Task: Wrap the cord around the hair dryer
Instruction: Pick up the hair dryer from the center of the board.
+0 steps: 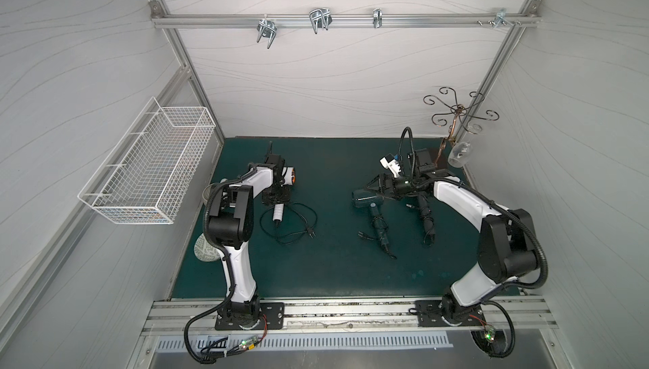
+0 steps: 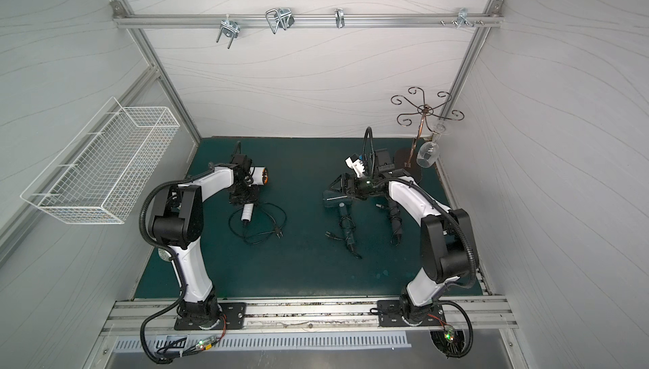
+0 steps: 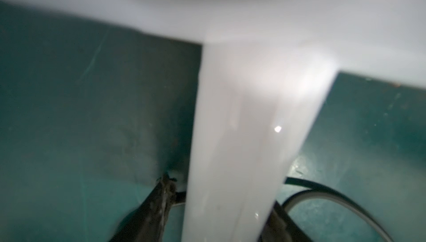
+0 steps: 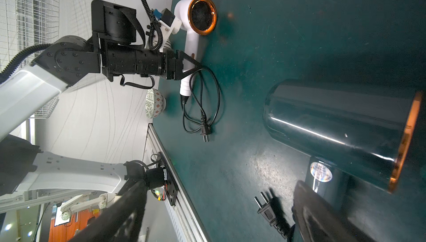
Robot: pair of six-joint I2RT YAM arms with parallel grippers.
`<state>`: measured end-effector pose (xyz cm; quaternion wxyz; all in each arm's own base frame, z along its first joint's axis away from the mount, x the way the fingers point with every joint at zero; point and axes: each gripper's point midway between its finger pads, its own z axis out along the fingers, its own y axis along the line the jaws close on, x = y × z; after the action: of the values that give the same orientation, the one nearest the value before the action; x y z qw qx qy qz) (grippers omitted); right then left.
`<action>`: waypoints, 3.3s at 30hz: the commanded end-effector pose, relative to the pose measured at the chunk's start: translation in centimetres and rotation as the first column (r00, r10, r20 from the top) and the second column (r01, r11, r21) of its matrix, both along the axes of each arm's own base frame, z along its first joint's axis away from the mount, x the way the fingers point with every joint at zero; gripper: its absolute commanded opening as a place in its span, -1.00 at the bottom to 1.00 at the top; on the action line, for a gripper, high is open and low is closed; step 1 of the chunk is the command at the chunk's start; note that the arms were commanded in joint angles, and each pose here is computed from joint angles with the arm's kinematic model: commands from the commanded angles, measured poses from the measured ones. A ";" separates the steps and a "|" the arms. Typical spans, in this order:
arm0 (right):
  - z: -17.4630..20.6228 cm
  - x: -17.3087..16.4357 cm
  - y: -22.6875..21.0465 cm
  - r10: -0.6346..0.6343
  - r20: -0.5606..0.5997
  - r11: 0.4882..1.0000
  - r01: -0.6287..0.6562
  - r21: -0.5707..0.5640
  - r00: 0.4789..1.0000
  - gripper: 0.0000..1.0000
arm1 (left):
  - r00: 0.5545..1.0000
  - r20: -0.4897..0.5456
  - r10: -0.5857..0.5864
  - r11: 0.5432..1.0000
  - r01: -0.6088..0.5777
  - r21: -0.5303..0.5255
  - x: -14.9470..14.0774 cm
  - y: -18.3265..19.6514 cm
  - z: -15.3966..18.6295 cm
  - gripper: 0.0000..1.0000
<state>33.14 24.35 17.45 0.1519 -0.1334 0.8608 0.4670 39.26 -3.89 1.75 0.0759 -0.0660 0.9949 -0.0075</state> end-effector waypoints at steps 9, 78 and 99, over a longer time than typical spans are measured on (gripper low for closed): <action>0.9 0.4 0.2 -0.004 0.021 1.000 0.003 0.021 1.000 0.98 | 0.987 -0.157 -0.025 0.999 0.021 -0.026 -2.9 -1.2 -2.2 -0.13; 8.9 5.3 18.2 -0.139 0.312 0.888 -0.021 0.459 0.940 0.38 | 0.677 0.682 -0.277 0.840 0.515 -0.170 -0.5 -18.2 25.1 -1.00; 9.2 5.9 18.2 -0.079 0.335 0.866 -0.102 0.489 0.939 -0.41 | 0.644 0.685 -0.341 0.781 0.599 -0.174 -1.8 -19.3 25.3 -0.38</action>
<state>38.42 42.65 27.03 0.3362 -0.1663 0.6727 0.6378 37.36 -21.19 21.33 0.3070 0.1357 0.9193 -0.2056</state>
